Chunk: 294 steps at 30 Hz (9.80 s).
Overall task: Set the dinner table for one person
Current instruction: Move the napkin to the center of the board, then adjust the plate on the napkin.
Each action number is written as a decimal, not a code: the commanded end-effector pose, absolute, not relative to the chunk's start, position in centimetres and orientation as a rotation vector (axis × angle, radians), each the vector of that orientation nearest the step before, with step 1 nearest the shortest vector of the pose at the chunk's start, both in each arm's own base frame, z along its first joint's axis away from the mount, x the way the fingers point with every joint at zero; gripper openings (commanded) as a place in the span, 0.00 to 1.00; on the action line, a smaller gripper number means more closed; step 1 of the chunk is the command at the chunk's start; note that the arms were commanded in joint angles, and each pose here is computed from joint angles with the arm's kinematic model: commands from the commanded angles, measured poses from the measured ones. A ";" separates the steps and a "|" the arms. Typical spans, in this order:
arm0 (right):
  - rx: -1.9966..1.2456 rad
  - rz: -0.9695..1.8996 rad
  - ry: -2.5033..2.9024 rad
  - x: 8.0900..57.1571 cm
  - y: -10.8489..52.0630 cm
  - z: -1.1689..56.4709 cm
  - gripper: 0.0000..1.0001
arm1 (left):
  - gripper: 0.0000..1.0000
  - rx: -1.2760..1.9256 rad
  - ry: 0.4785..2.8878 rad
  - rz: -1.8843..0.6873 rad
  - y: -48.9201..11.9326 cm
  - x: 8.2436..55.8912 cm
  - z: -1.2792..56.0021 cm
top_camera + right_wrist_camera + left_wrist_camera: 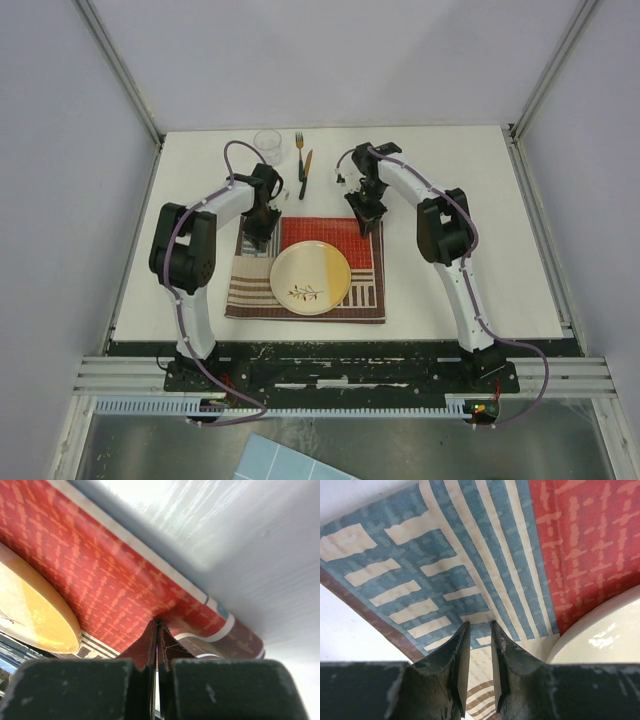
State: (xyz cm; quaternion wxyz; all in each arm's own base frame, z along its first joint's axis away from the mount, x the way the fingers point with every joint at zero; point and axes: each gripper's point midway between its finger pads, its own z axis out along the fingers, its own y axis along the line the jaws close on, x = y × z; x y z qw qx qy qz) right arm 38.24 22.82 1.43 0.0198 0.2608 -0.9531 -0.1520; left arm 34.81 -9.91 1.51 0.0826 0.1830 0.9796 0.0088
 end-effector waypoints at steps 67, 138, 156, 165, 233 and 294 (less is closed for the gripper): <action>0.761 -0.570 -3.152 44.8 19.0 3.6 0.50 | 0.40 0.480 2.739 0.031 -5.1 41.4 4.9; 0.776 -0.638 -3.179 45.4 19.8 4.5 0.02 | 0.03 0.380 2.731 -0.142 -5.8 45.4 2.7; 0.721 -0.583 -3.329 49.6 19.9 4.4 0.02 | 0.03 0.372 2.701 -0.117 -5.8 47.6 3.2; 0.741 -0.615 -3.343 49.0 19.8 6.6 0.33 | 0.21 0.411 2.667 -0.142 -6.1 46.8 5.6; 0.771 -0.858 -2.812 33.9 27.2 3.0 0.44 | 0.35 0.652 2.631 -0.246 -16.4 37.7 7.0; 0.957 -0.929 -2.756 32.4 29.2 6.9 0.02 | 0.03 0.766 2.708 -0.281 -19.7 39.8 3.5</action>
